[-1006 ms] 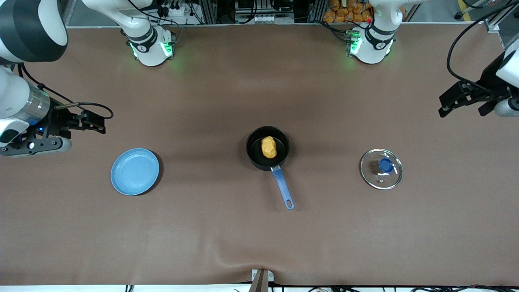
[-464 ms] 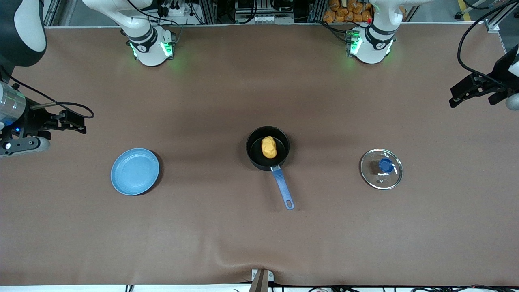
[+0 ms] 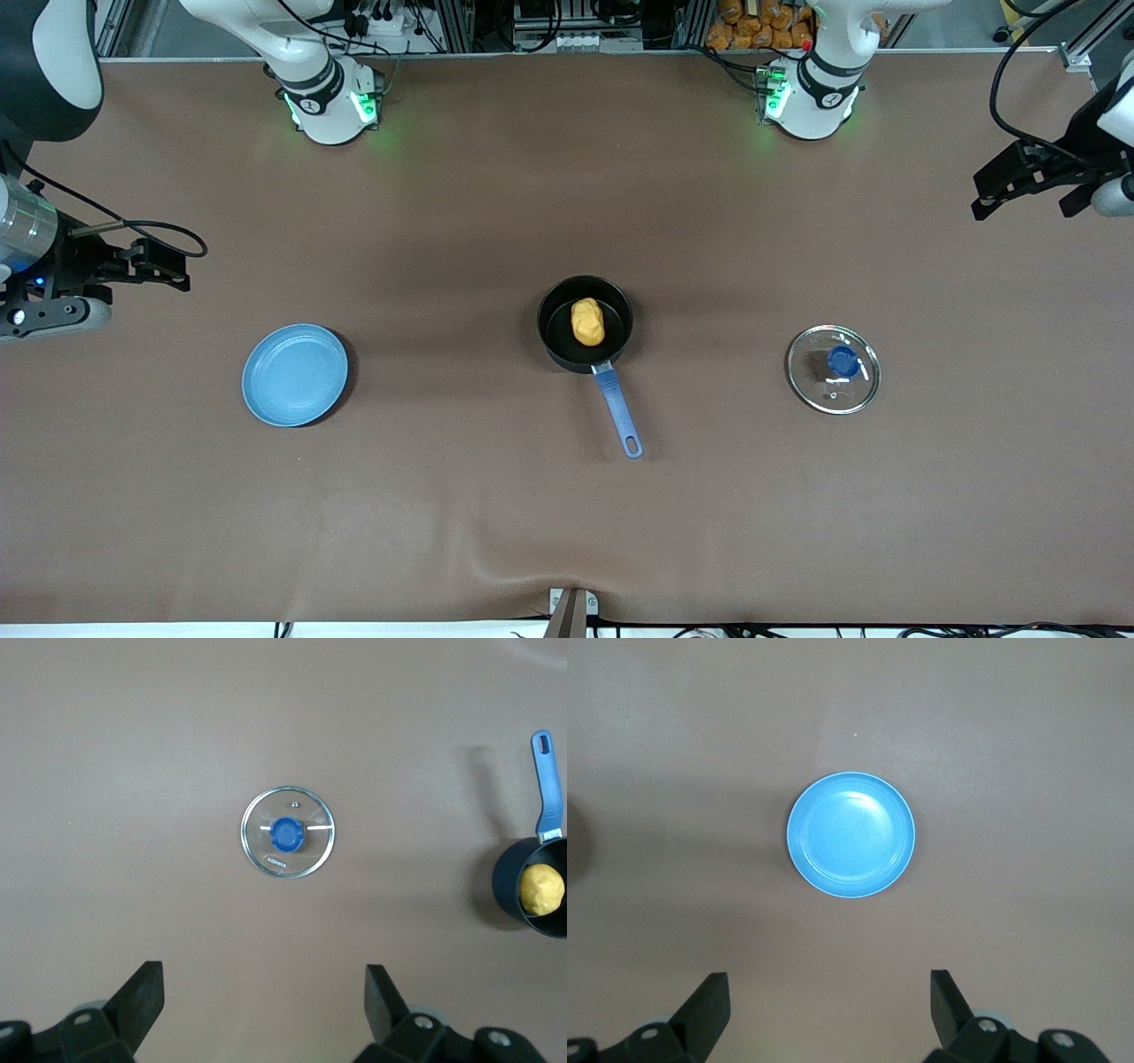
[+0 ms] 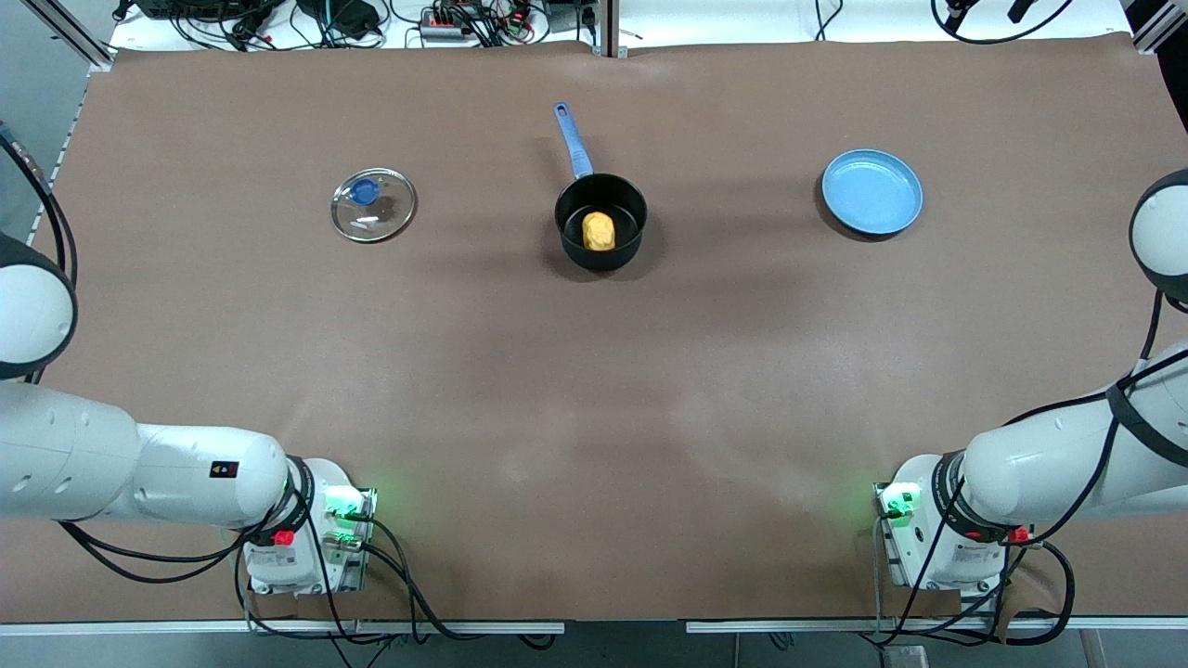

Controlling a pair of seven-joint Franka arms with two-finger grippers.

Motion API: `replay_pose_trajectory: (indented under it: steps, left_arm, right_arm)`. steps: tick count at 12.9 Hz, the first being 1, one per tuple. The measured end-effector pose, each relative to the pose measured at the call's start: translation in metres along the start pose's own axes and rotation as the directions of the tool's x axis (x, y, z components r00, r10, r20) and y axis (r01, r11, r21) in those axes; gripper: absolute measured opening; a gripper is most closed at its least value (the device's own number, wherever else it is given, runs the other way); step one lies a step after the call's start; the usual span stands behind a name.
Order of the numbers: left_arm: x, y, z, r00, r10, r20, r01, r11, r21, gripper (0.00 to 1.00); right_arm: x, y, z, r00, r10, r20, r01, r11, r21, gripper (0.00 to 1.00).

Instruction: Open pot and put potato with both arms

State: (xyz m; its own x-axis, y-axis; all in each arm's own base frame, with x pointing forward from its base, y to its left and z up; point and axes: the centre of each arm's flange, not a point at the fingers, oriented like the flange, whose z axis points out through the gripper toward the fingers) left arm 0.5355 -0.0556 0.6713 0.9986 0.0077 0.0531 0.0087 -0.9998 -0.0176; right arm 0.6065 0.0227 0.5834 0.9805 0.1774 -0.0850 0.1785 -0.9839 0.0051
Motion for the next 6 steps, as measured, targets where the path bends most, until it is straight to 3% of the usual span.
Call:
replay_pose_trajectory:
  steps: [6]
  left_arm:
    - [-0.0018, 0.0034, 0.0023, 1.000, 0.006, 0.016, -0.006, 1.000, 0.002, 1.00]
  right_arm:
    - [-0.0016, 0.0091, -0.0004, 1.000, 0.016, -0.001, -0.016, 1.000, 0.001, 1.00]
